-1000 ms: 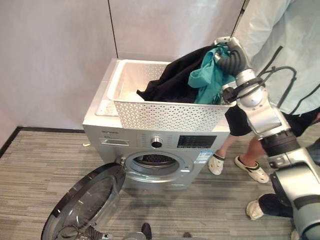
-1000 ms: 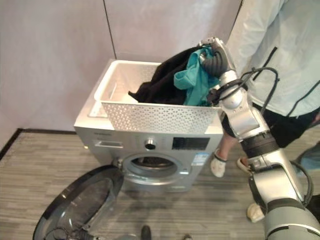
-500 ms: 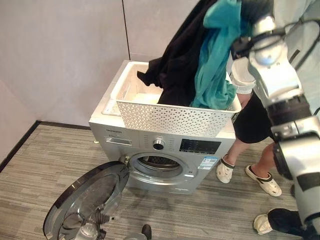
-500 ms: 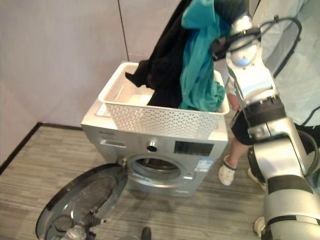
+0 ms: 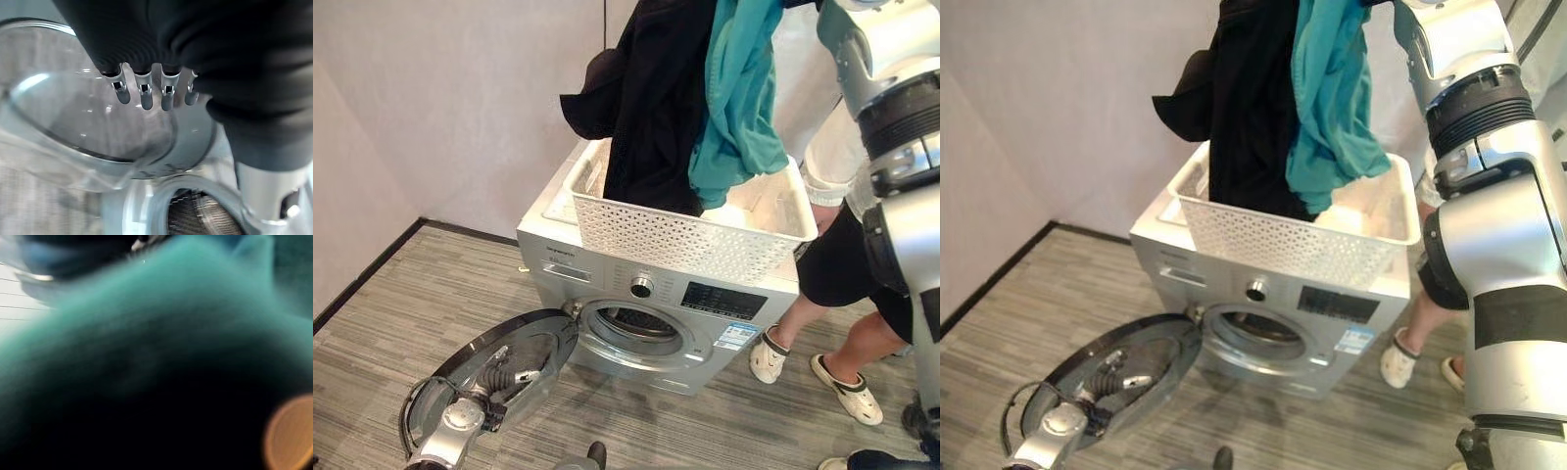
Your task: Grab the laundry basket,head to the washer,open it,put in the laundry and shut it.
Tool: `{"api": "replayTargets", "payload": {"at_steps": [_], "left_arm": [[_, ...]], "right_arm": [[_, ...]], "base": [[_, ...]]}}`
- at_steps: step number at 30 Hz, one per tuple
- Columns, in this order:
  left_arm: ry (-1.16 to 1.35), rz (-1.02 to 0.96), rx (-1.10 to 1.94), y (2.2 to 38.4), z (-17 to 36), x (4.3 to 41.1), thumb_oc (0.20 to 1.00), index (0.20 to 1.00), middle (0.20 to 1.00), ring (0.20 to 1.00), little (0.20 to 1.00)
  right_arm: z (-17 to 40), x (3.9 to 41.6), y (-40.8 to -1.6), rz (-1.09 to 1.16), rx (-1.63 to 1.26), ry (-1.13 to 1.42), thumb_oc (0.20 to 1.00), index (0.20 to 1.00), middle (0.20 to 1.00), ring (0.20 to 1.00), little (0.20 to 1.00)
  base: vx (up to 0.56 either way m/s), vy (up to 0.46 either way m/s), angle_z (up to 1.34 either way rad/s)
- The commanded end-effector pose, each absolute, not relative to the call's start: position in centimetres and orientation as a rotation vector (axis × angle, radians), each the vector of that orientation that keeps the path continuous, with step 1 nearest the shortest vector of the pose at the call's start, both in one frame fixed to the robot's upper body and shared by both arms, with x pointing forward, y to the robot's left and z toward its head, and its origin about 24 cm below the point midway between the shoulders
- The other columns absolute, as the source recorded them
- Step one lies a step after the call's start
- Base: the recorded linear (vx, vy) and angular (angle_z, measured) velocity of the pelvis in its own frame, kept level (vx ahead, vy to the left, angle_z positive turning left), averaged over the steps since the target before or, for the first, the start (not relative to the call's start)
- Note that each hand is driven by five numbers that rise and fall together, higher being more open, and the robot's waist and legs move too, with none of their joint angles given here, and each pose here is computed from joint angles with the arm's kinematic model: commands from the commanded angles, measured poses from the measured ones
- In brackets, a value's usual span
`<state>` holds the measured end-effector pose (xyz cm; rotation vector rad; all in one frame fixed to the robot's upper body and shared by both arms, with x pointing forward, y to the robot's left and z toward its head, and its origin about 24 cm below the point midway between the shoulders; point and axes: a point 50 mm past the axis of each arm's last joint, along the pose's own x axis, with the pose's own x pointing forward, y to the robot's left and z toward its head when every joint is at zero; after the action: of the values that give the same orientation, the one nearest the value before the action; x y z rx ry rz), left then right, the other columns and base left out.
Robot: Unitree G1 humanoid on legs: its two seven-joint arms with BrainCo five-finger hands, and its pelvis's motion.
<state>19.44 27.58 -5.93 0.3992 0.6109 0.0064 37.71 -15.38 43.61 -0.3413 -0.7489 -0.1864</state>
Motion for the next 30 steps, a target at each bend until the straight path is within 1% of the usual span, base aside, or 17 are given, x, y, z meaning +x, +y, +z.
{"api": "replayTargets", "payload": {"at_steps": [1,5,7,11,12,14,15,16,17,18,19,22,23,27,28,29,30], "left_arm": [[0.543,0.051,0.403,29.6,-3.9,20.3,1.0,1.0,1.0,1.0,1.0],[0.552,0.052,0.41,29.5,-4.1,20.2,1.0,1.0,1.0,1.0,1.0],[0.562,0.049,0.412,29.3,-4.4,20.1,1.0,1.0,1.0,1.0,1.0],[0.599,0.046,0.407,29.1,-5.3,19.4,1.0,1.0,1.0,1.0,1.0],[0.599,0.046,0.407,29.1,-5.3,19.4,1.0,1.0,1.0,1.0,1.0],[0.617,0.053,0.385,29.1,-5.7,18.6,1.0,1.0,1.0,1.0,1.0],[0.617,0.053,0.385,29.1,-5.7,18.6,1.0,1.0,1.0,1.0,1.0],[0.618,0.052,0.374,29.0,-5.8,18.5,1.0,1.0,1.0,1.0,1.0],[0.632,0.057,0.368,28.9,-6.2,18.2,1.0,1.0,1.0,1.0,1.0],[0.644,0.059,0.363,29.0,-6.3,17.8,1.0,1.0,1.0,1.0,1.0],[0.643,0.054,0.354,28.9,-6.4,17.6,1.0,1.0,1.0,1.0,1.0],[0.65,0.047,0.344,28.7,-6.6,17.2,1.0,1.0,1.0,1.0,1.0],[0.661,0.039,0.338,28.5,-6.9,16.9,1.0,1.0,1.0,1.0,1.0],[0.679,0.022,0.318,27.9,-7.5,16.7,1.0,1.0,1.0,1.0,1.0],[0.679,0.008,0.317,27.6,-7.6,16.7,1.0,1.0,1.0,1.0,1.0],[0.679,0.008,0.317,27.6,-7.6,16.7,1.0,1.0,1.0,1.0,1.0],[0.69,0.005,0.319,27.7,-7.7,16.5,1.0,1.0,1.0,1.0,1.0]], "right_arm": [[48.1,35.0,-16.2,-0.267,-0.38,-0.894,0.2,0.2,0.2,0.2,0.2],[47.1,35.8,-16.7,-0.294,-0.455,-0.843,0.2,0.2,0.2,0.2,0.2],[46.2,36.3,-17.5,-0.311,-0.461,-0.799,0.2,0.2,0.2,0.2,0.2],[43.0,38.1,-18.5,-0.289,-0.629,-0.666,0.2,0.2,0.2,0.2,0.2],[43.0,38.1,-18.5,-0.289,-0.629,-0.666,0.2,0.2,0.2,0.2,0.2],[41.4,38.7,-18.8,-0.256,-0.8,-0.595,0.2,0.2,0.2,0.2,0.2],[41.4,38.7,-18.8,-0.256,-0.8,-0.595,0.2,0.2,0.2,0.2,0.2],[40.4,38.9,-19.3,-0.252,-0.866,-0.571,0.2,0.2,0.2,0.2,0.2],[39.6,39.1,-19.0,-0.228,-0.88,-0.567,0.2,0.2,0.2,0.2,0.2],[38.6,39.2,-18.3,-0.157,-1.005,-0.546,0.2,0.2,0.2,0.2,0.2],[38.5,39.0,-18.3,-0.155,-1.028,-0.556,0.2,0.2,0.2,0.2,0.2],[37.2,39.0,-18.3,-0.097,-1.033,-0.548,0.2,0.2,0.2,0.2,0.2],[35.8,39.0,-18.2,-0.044,-1.063,-0.533,0.2,0.2,0.2,0.2,0.2],[34.7,38.9,-18.5,-0.007,-1.109,-0.512,0.2,0.2,0.2,0.2,0.2],[34.1,39.0,-18.6,0.004,-1.131,-0.497,0.313,0.313,0.313,0.313,0.313],[34.1,39.0,-18.7,0.004,-1.131,-0.497,0.36,0.36,0.36,0.36,0.36],[33.8,39.0,-18.6,0.019,-1.198,-0.485,0.834,0.834,0.834,0.834,0.834]], "base": [[0.01,0.009,0.15],[0.01,0.008,0.09],[0.0,0.011,0.08],[0.0,0.005,0.01],[-0.01,0.012,-0.05],[-0.01,0.013,-0.05],[-0.03,0.015,-0.09],[-0.03,0.015,-0.11],[-0.03,0.017,-0.08],[-0.01,0.011,-0.03],[0.0,0.0,0.0],[0.0,0.014,-0.08],[0.01,0.014,-0.05],[0.0,0.009,-0.02],[0.0,0.01,-0.05],[0.01,0.02,-0.06],[0.02,0.02,-0.07]]}}
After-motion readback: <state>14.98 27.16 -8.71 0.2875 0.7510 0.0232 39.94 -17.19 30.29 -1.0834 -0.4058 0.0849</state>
